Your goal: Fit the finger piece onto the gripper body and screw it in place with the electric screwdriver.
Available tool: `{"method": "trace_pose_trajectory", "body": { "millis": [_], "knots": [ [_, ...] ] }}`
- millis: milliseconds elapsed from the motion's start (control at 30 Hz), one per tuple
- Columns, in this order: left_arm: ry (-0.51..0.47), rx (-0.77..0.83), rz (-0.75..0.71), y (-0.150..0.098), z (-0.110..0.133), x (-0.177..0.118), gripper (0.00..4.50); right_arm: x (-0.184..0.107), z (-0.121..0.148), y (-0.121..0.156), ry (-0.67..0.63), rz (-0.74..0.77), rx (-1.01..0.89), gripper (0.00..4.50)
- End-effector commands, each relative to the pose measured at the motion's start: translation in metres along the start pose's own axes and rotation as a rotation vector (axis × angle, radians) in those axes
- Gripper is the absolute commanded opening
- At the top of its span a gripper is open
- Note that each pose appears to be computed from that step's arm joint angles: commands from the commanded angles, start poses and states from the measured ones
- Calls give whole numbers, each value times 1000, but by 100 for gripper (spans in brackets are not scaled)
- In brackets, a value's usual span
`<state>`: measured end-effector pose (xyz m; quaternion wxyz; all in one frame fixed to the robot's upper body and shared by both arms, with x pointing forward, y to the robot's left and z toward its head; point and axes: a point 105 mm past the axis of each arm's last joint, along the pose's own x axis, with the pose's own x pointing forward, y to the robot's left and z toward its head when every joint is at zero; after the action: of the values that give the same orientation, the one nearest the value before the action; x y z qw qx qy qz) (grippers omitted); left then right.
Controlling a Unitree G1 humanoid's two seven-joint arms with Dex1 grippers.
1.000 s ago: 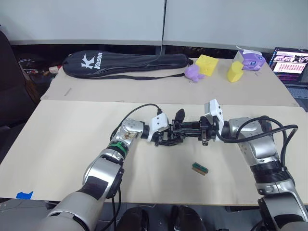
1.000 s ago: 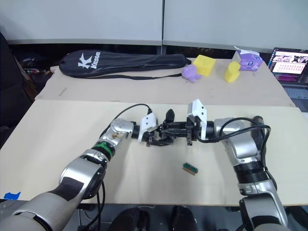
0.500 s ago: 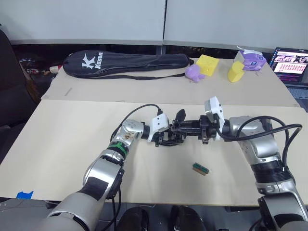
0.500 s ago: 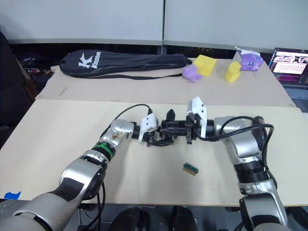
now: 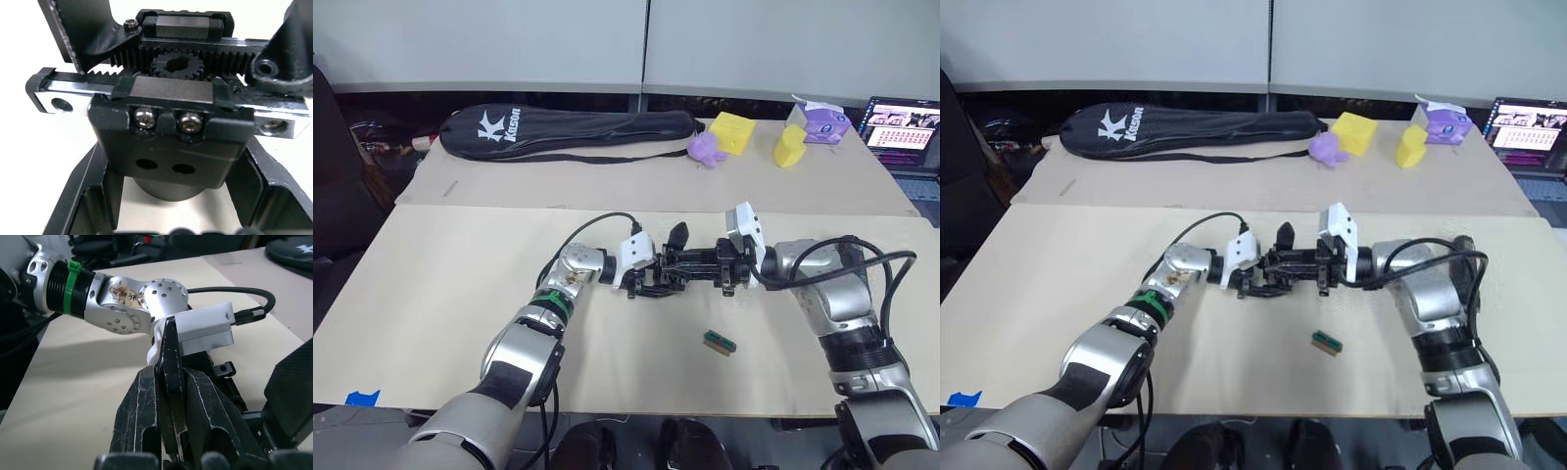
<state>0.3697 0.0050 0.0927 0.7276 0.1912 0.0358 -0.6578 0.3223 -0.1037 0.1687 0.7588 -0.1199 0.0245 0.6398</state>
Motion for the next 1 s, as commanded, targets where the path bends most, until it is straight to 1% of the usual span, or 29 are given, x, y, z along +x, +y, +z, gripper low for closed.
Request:
{"method": "trace_pose_trajectory", "body": {
  "millis": [33,100,267,433,567,667,767,867,1000],
  "knots": [
    [-11,22,-14,-5,1,4,232,-10,-38,-3,146,-38,72,31],
    [-9,23,-18,-6,-1,5,232,-8,-37,-4,119,-47,120,31],
    [-5,22,-18,-8,-3,5,232,2,-29,-5,69,-56,150,31],
    [-2,24,-18,-7,-3,6,232,1,-28,-10,73,-76,150,31],
    [9,32,-23,-8,-5,5,232,-5,-35,-8,115,-80,124,31],
    [13,26,-22,-9,-7,4,232,-6,-40,2,135,-43,118,31],
    [15,22,-15,-8,-8,3,232,-6,-46,2,118,-71,126,31],
    [16,19,-7,-6,-8,1,232,-6,-48,-1,77,-126,83,31],
    [21,17,-9,-6,-9,0,232,-4,-56,12,65,-60,118,31]
  ]
}}
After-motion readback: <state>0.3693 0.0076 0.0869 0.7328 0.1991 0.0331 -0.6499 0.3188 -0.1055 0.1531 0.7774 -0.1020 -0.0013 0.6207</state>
